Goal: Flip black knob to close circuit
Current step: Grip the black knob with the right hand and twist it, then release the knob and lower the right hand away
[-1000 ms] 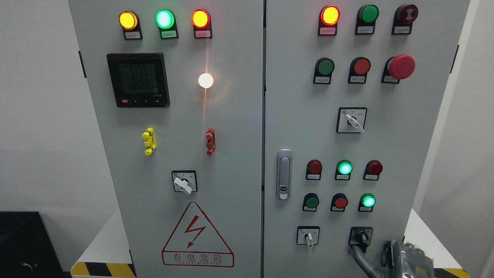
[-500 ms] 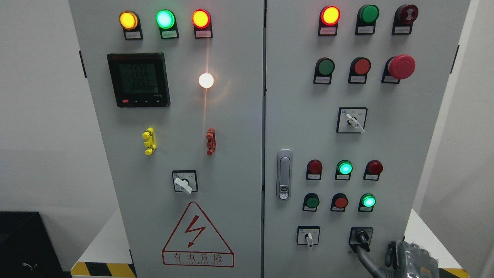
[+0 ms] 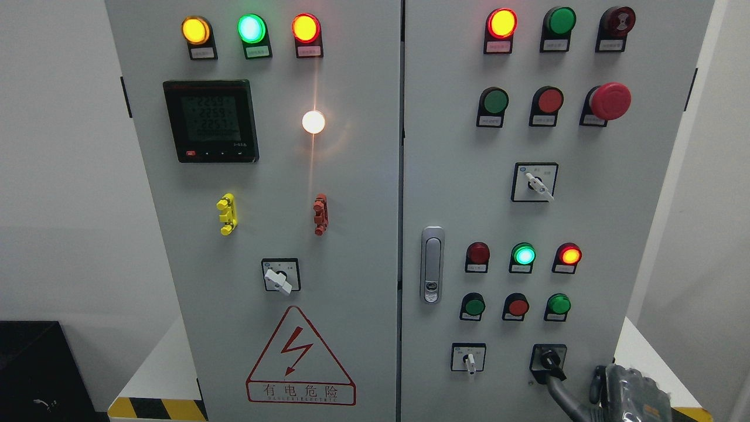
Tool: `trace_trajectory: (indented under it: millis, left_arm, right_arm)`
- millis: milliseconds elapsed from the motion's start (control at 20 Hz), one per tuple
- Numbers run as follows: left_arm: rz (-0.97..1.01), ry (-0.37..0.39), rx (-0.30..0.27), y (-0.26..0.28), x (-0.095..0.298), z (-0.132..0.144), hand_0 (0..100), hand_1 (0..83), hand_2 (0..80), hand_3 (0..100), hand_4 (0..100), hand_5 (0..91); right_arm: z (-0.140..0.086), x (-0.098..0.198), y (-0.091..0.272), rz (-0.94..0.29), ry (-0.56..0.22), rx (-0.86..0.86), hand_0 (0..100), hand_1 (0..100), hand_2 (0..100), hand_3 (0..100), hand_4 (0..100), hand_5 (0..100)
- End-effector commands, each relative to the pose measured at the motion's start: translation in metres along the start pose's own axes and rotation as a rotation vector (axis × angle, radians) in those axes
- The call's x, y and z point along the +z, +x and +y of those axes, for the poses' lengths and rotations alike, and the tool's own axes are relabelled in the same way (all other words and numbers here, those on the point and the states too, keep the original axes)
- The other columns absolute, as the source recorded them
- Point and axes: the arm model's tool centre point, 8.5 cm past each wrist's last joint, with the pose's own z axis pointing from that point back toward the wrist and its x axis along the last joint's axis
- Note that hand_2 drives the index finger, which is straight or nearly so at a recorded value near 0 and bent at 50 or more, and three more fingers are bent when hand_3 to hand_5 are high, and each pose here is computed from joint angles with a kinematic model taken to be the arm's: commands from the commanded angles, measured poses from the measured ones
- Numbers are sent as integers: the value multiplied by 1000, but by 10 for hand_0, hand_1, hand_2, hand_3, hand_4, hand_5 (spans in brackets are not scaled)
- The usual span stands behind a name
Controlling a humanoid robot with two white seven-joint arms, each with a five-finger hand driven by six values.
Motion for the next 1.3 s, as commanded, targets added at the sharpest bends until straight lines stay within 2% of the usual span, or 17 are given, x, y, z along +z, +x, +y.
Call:
trace_trajectory:
  millis: [0,800,1250]
  left_arm:
    - [-2,-3,3,-6,0,-2,120,556,0,0,0,0]
    - [-2,-3,1,-6,0,-2,120,556,0,0,0,0]
    - [-2,-2,1,-6,0,-1,120,556,0,0,0,0]
  right_arm:
    - [-5,-2,-4,12,-13,-3,0,118,865,1000,876,949]
    - [-6,2,4,-20,-16,-20,0,118,865,1000,876,947]
    - [9,11,27,-88,21,-16,0,120,865,1000,876,947]
